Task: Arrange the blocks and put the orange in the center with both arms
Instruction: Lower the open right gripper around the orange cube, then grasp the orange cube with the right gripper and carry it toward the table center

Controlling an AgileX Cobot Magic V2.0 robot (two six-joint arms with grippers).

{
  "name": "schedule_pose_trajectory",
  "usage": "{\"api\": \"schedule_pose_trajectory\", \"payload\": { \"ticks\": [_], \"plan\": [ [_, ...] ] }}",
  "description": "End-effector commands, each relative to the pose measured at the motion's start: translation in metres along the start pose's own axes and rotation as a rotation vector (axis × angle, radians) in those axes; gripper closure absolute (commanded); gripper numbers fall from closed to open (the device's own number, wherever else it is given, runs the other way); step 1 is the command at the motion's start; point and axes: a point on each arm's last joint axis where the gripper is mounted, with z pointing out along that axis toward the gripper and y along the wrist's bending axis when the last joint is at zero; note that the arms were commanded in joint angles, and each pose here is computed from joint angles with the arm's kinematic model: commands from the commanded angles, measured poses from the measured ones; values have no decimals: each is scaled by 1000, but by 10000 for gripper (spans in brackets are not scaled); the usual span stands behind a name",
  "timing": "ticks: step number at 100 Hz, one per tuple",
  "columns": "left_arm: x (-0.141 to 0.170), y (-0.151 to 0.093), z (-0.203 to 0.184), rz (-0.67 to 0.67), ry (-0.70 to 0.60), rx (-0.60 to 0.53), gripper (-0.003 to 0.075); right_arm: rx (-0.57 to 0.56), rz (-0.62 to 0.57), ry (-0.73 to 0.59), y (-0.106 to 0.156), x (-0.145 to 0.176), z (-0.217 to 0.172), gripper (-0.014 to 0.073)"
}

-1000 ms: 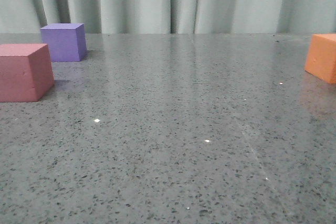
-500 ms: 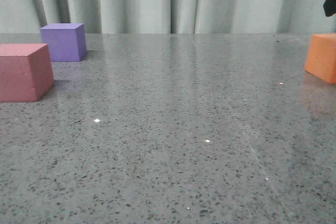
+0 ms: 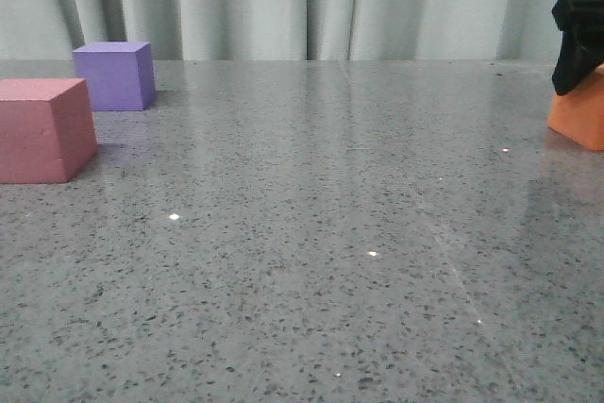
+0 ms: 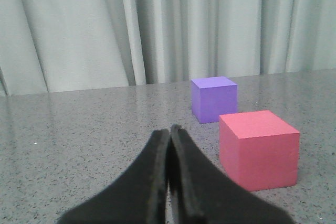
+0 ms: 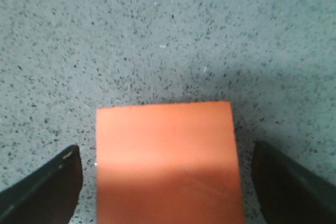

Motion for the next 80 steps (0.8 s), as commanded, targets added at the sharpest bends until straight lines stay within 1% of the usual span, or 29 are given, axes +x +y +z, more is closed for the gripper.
{"api": "schedule_pose_trajectory", "payload": {
  "ticks": [1,3,7,17,20,24,27,36,45,63,72,80],
  "plan": [
    [9,-2,-2,-18,-57,10,730,-1,-18,-103,-1,-17,-10,-19],
    [9,-2,-2,-18,-57,10,731,-1,-18,-101,-1,-17,-9,-6],
    [9,-2,-2,-18,-57,10,730,-1,-18,-99,-1,-17,-9,51],
    [9,-2,-2,-18,-57,10,730,-1,-18,-96,-1,-17,-9,240],
    [9,-2,-2,-18,-57,10,730,0,-18,-94,-1,-17,-9,282],
    [9,-2,-2,-18,-57,10,730,-1,-17,-93,-1,-16,-9,328],
    [9,-2,-2,-18,-57,10,730,-3,-15,-91,0,-17,-10,345],
    [9,-2,-2,-18,-57,10,730,-32,12,-67,7,-21,-17,351],
    [9,-2,-2,-18,-57,10,730,-85,3,-78,26,-33,-30,351],
    [9,-2,-2,-18,-57,10,730,-215,-86,-124,82,-54,-55,351],
    [9,-2,-2,-18,-57,10,730,-276,-59,-131,109,-61,-59,351],
    [9,-2,-2,-18,-57,10,730,-308,-24,-117,129,-66,-53,353]
  ]
}}
